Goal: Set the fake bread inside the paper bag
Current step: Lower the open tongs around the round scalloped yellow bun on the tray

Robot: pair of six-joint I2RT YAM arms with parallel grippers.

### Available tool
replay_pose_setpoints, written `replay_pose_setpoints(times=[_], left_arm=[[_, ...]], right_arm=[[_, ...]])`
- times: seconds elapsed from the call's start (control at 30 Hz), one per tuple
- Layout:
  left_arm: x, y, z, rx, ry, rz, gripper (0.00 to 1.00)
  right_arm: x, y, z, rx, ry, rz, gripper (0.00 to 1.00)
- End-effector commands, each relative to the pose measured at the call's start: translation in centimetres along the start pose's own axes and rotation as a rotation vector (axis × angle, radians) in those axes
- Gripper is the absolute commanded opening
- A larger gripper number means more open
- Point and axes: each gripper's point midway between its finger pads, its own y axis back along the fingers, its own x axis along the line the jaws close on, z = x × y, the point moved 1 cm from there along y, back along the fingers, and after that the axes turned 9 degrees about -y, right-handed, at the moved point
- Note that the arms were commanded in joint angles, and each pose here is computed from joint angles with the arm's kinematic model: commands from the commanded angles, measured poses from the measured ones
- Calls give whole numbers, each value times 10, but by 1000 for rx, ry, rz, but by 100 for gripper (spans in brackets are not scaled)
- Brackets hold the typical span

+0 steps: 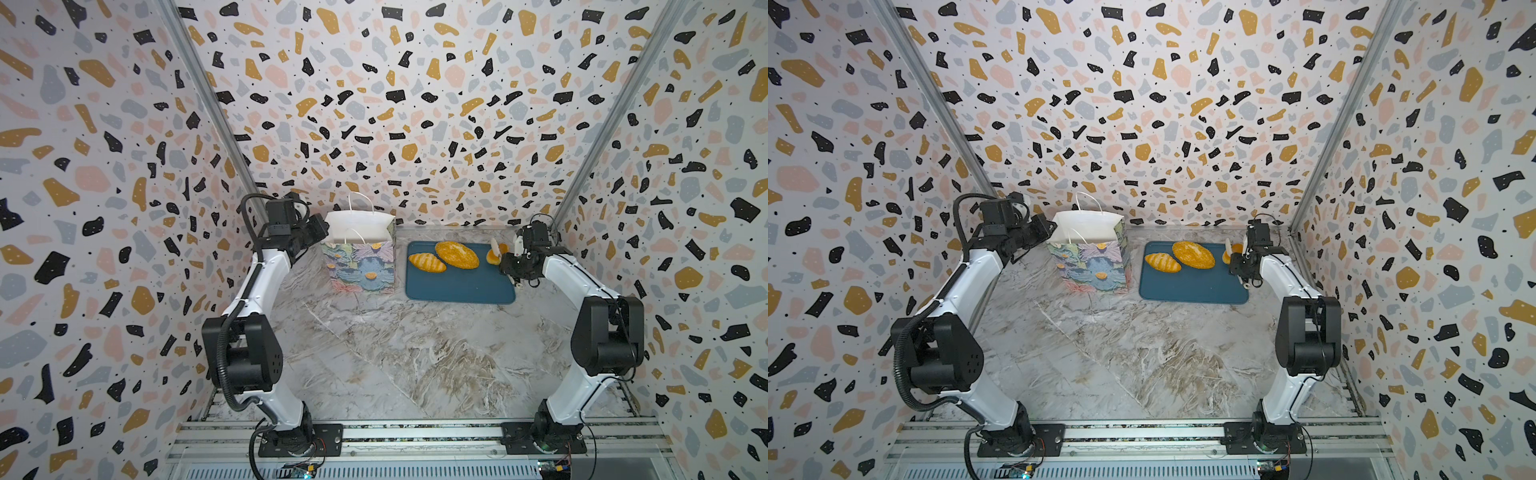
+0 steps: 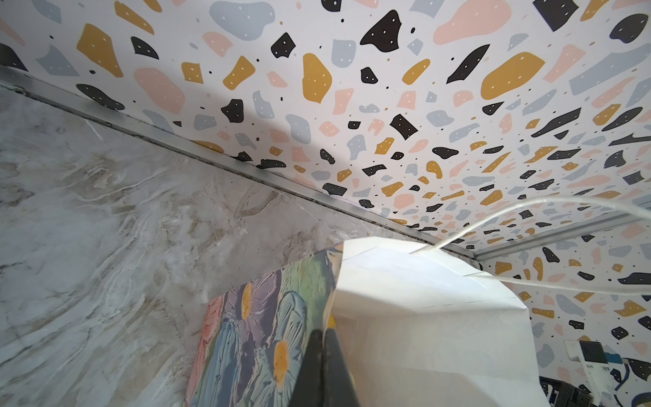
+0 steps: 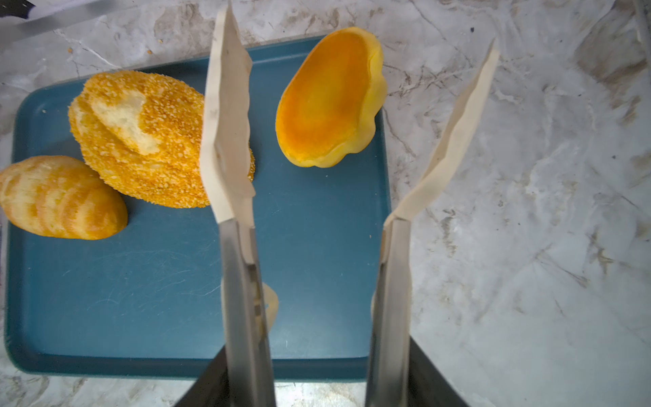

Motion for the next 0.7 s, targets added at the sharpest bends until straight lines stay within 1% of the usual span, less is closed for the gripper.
replay_pose_setpoints(times=[0.0, 0.27, 0.67], left_arm=[[-7, 11, 9, -37, -19, -16, 0], [-7, 10, 9, -36, -19, -16, 0], [-4, 8, 8, -30, -18, -9, 0]], right_arm=[[2, 11, 18, -29, 29, -8, 59], [-2, -3, 26, -4, 35, -18, 59], [1, -24, 28, 33, 32, 15, 58]])
